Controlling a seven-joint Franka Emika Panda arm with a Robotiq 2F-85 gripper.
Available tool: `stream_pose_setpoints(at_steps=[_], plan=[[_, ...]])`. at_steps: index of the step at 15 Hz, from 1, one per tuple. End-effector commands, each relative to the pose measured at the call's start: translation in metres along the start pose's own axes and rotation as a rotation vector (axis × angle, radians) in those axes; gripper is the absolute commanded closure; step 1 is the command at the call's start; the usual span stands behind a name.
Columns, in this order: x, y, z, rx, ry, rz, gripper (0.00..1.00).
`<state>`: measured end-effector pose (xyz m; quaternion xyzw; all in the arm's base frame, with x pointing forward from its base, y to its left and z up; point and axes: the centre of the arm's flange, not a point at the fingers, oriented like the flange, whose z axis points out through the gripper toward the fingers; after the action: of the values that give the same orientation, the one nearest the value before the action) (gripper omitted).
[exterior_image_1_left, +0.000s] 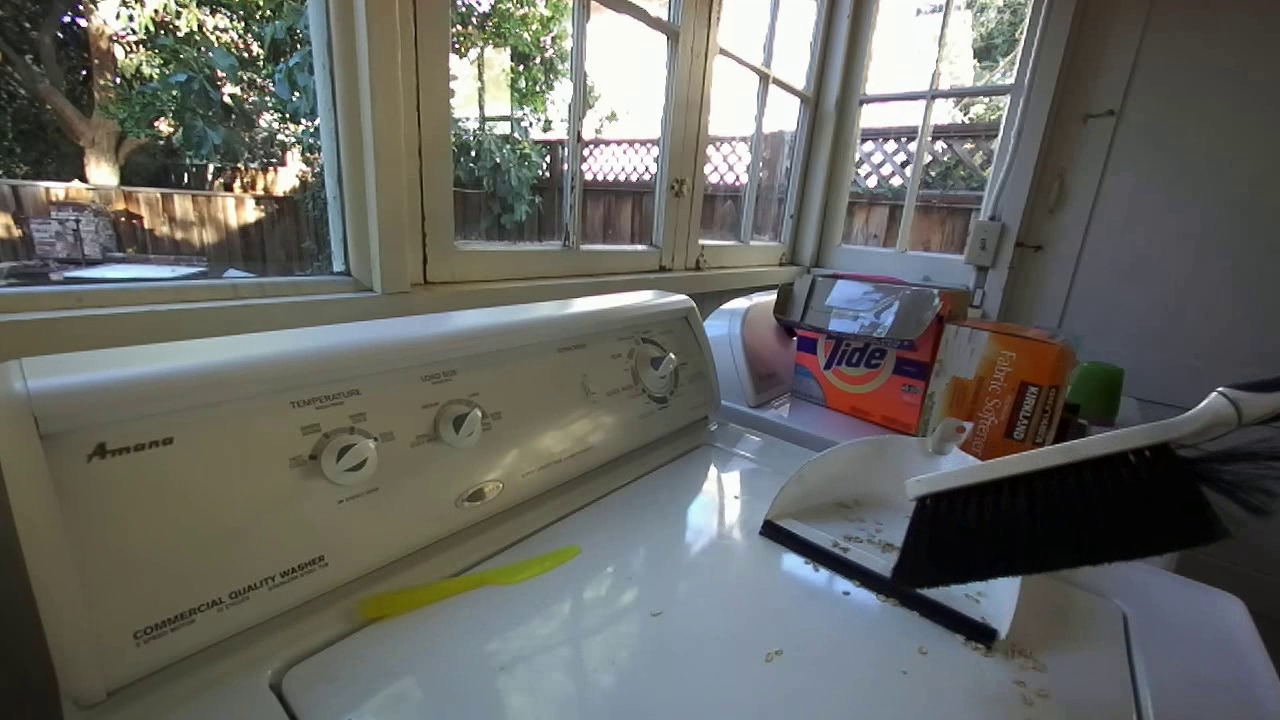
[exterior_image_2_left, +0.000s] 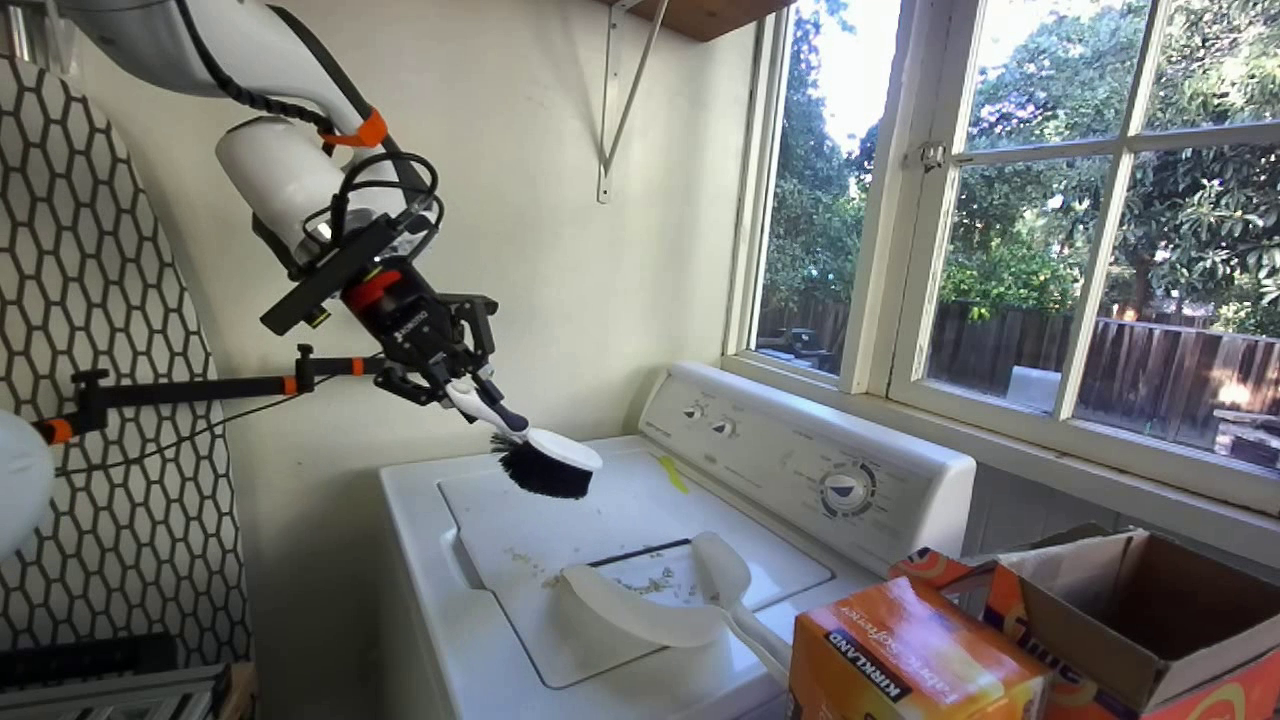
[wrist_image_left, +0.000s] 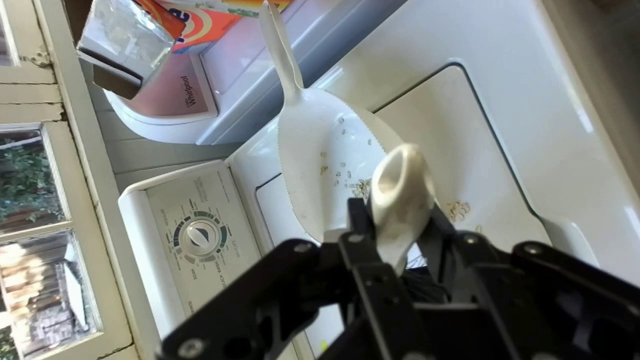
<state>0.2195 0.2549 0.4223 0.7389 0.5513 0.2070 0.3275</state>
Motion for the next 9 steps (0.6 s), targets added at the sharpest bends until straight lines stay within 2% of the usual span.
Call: stream_pose_setpoints(at_steps=[1,5,9], plan=[[-0.019,0.004,-0.017,0.063,-0.032,-0.061,0.93],[-0.026,-0.007,-0.014,0.13,-0.074,-0.082,0.93],[-0.034,-0.02,-0.013,0.163,-0.093,-0.113,0.93]])
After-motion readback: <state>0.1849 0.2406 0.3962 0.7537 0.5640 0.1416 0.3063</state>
